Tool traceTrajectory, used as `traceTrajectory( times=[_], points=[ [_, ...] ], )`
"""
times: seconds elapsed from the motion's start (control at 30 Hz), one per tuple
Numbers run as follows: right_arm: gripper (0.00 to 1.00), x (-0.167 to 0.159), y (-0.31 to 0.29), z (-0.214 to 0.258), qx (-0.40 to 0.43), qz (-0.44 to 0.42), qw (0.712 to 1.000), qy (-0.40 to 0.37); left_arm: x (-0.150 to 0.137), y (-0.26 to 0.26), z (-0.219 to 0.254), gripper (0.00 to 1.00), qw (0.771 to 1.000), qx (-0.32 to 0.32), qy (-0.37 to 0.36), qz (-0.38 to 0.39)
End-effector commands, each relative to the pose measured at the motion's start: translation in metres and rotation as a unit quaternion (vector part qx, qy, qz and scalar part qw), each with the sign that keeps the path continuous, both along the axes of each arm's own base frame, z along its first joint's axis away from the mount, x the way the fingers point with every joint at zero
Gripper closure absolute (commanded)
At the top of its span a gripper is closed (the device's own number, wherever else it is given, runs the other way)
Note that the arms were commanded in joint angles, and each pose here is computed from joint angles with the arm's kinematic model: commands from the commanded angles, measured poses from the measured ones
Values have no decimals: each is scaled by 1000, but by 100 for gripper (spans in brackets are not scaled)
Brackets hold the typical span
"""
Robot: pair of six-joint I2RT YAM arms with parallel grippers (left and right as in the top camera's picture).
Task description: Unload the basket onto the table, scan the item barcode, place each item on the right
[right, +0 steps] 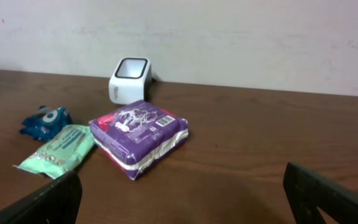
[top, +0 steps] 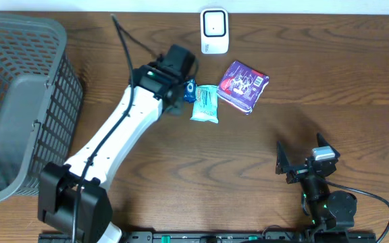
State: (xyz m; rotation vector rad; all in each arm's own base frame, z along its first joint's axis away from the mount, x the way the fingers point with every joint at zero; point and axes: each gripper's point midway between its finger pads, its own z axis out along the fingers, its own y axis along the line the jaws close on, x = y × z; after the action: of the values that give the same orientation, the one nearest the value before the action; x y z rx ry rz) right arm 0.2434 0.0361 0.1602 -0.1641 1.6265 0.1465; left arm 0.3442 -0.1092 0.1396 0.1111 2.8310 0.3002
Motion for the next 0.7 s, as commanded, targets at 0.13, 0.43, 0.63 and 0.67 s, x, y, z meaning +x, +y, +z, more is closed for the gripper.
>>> traceTrajectory(
  times=[0.13, 0.43, 0.63, 0.67],
  points=[
    [1, 0, -1, -1, 1, -2, 1000, 1, -40, 57, 1, 16, 988, 51, 70, 127],
    [1, 0, -1, -1, 1, -2, 1000, 1, -63, 69, -34, 2, 982, 69, 110, 140],
    [1, 0, -1, -1, 1, -3, 1000, 1, -53, 71, -65, 2, 989, 69, 93, 97],
    [1, 0, -1, -1, 1, -3, 1000, 1, -49, 73, -67, 2, 990, 68, 86, 93]
  ],
)
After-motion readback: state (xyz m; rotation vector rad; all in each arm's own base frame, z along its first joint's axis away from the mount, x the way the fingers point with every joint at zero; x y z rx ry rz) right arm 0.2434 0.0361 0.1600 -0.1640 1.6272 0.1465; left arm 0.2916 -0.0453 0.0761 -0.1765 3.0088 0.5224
